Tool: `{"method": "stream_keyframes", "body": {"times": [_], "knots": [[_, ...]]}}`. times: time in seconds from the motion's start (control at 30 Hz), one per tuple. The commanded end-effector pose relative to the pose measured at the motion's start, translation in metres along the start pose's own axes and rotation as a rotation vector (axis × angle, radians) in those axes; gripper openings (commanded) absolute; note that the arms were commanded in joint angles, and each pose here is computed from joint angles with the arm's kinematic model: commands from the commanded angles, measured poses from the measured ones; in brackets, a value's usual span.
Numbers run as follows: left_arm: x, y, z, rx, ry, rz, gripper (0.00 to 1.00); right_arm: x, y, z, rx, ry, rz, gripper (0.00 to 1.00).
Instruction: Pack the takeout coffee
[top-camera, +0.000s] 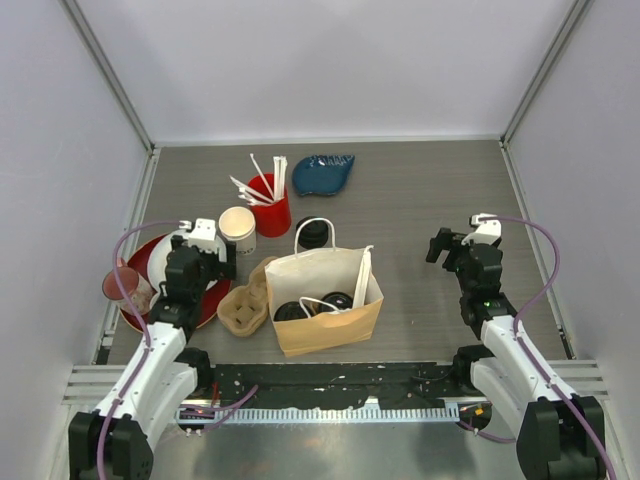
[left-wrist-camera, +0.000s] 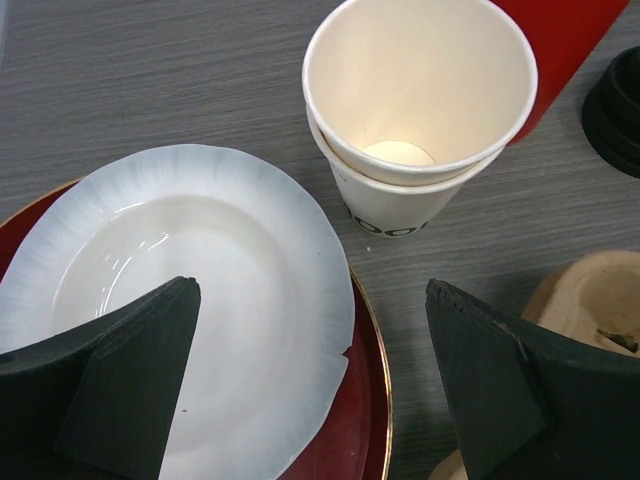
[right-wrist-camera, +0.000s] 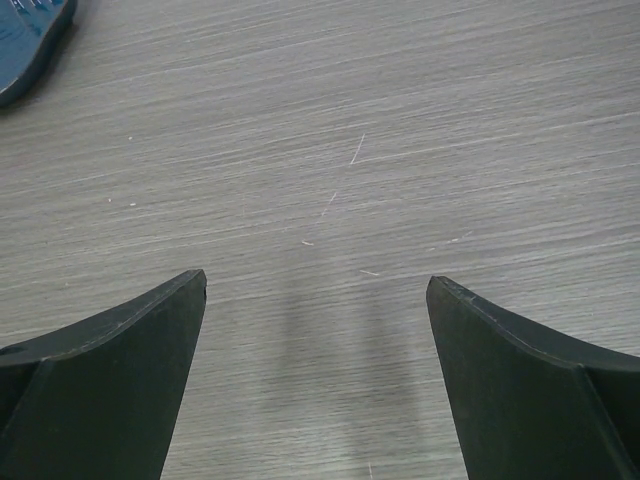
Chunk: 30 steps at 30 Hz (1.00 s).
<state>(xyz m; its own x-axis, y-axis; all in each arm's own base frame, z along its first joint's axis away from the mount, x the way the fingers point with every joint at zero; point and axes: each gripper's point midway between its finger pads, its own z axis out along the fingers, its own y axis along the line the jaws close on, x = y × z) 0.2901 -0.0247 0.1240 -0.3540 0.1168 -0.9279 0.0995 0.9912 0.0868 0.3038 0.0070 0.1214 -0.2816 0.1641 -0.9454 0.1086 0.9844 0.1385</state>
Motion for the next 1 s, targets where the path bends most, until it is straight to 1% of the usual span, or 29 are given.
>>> {"method": "stream_keyframes", "body": {"times": [0.0, 0.1, 0.3, 0.43, 0.97], "knots": [[-0.025, 0.007, 0.002, -0.045, -0.111, -0.027, 1.00, -0.026, 0.006, 0.002, -0.025, -0.094, 0.020, 0.97], [-0.019, 0.002, 0.004, -0.015, -0.095, -0.025, 1.00, -0.026, 0.010, 0.000, -0.046, -0.096, 0.029, 0.96], [-0.017, 0.005, 0.004, -0.029, -0.094, -0.018, 1.00, -0.030, 0.011, -0.002, -0.054, -0.120, 0.035, 0.96], [-0.014, 0.004, 0.004, -0.022, -0.085, -0.010, 1.00, -0.025, 0.014, 0.001, -0.067, -0.097, 0.039, 0.97], [-0.013, 0.004, 0.005, -0.022, -0.079, -0.013, 1.00, -0.022, 0.017, 0.003, -0.085, -0.088, 0.046, 0.96]]}}
